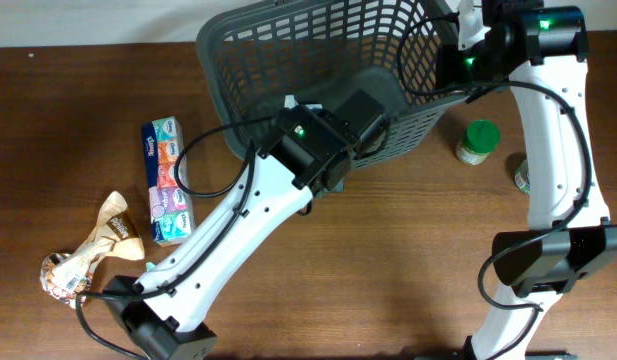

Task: Pack container

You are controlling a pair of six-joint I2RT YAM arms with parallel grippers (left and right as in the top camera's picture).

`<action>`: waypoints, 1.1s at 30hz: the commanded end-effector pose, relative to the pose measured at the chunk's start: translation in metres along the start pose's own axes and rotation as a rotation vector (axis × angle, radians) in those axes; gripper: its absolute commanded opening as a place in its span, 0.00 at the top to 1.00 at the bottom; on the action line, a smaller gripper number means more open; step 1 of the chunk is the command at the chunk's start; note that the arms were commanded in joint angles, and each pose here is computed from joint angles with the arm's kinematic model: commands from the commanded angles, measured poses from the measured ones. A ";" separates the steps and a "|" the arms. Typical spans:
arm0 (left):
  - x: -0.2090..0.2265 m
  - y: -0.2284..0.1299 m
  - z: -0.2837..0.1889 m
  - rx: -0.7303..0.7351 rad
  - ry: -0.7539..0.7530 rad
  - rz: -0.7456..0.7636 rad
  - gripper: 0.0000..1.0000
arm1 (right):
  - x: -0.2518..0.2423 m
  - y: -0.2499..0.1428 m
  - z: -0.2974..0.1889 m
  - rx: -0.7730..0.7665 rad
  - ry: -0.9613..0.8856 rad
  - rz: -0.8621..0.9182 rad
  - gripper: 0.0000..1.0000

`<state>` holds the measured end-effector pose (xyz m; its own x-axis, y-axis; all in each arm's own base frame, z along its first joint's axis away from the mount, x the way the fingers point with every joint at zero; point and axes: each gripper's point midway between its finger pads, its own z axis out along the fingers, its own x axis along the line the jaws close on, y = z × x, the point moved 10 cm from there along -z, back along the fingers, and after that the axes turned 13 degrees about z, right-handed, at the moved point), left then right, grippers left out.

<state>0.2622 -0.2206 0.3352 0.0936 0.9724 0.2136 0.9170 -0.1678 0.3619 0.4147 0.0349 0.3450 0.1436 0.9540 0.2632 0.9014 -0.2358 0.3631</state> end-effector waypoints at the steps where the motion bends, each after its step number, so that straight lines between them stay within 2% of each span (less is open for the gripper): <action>1: 0.007 0.004 0.007 0.009 0.033 -0.018 0.98 | 0.003 -0.002 0.004 0.017 -0.003 -0.017 0.96; 19: 0.014 0.007 0.009 0.003 0.057 -0.031 0.98 | 0.001 -0.010 0.003 0.073 -0.019 -0.011 0.96; 33: 0.035 0.014 0.017 0.034 0.095 -0.084 0.98 | 0.021 -0.023 0.006 0.124 -0.010 -0.105 0.96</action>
<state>0.2775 -0.1970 0.3349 0.0167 0.9739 0.2263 0.9315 -0.0974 0.3504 0.3993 0.0467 0.3394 0.0991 0.9684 0.2290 0.9466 -0.1627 0.2785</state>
